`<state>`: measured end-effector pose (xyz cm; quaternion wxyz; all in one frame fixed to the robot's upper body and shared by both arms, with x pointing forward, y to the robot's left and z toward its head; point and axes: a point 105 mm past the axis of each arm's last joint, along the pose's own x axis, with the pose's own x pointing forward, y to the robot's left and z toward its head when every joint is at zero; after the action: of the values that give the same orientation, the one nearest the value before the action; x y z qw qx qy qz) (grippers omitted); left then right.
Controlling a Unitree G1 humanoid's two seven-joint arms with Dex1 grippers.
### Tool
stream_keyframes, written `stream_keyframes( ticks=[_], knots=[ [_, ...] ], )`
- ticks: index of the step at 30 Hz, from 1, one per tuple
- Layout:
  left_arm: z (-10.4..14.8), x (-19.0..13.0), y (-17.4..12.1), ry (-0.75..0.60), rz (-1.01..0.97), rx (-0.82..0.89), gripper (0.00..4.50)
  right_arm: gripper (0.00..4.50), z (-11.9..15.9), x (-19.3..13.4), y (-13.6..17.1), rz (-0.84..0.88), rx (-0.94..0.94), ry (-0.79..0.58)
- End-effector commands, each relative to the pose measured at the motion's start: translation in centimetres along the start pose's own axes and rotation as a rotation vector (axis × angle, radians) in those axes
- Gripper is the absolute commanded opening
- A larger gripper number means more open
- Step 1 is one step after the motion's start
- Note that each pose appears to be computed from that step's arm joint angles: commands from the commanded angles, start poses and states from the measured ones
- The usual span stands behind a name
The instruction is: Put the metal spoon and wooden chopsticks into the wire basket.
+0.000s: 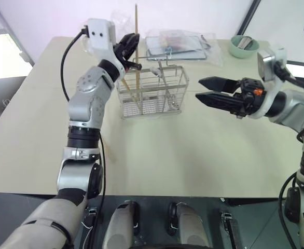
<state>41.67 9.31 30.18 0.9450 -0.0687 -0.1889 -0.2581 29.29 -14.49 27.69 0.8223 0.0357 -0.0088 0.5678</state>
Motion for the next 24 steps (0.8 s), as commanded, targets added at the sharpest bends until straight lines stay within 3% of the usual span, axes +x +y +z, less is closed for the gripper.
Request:
stream_keyframes(
  ticks=[1,3,5,10,12,14,18,22,24],
  knots=[
    [1.8,-0.4,-0.4,-0.06,-0.006,0.023,2.57,3.63,1.0,-0.3,0.2,-0.005,-0.043,-0.03],
    [2.4,-0.6,-0.1,-0.065,0.01,0.03,3.66,3.63,0.9,-0.3,0.1,-0.006,-0.042,-0.03],
    [3.4,-1.0,0.3,-0.075,0.023,0.042,4.45,3.63,0.9,-0.3,-0.1,-0.007,-0.039,-0.03],
    [9.4,-2.4,1.0,-0.128,0.099,0.107,4.45,3.63,0.6,0.0,-0.5,-0.009,-0.038,-0.028],
    [11.8,-3.0,3.3,-0.109,0.282,0.075,4.45,3.63,0.4,0.0,-0.5,-0.004,-0.034,-0.029],
    [12.1,-4.5,6.8,-0.02,0.559,0.036,4.45,3.63,0.3,0.0,-0.6,-0.002,-0.031,-0.029],
    [7.8,-7.7,9.9,0.276,0.84,-0.018,4.45,3.63,-0.2,0.1,-0.8,0.008,-0.03,-0.023],
    [0.4,-11.3,9.9,0.604,0.956,-0.219,4.45,3.63,-0.8,0.4,-0.4,0.046,-0.058,0.006],
    [-1.9,-12.1,9.5,0.696,0.967,-0.232,4.45,3.63,-0.8,0.4,-0.5,0.044,-0.055,0.001]
  ],
)
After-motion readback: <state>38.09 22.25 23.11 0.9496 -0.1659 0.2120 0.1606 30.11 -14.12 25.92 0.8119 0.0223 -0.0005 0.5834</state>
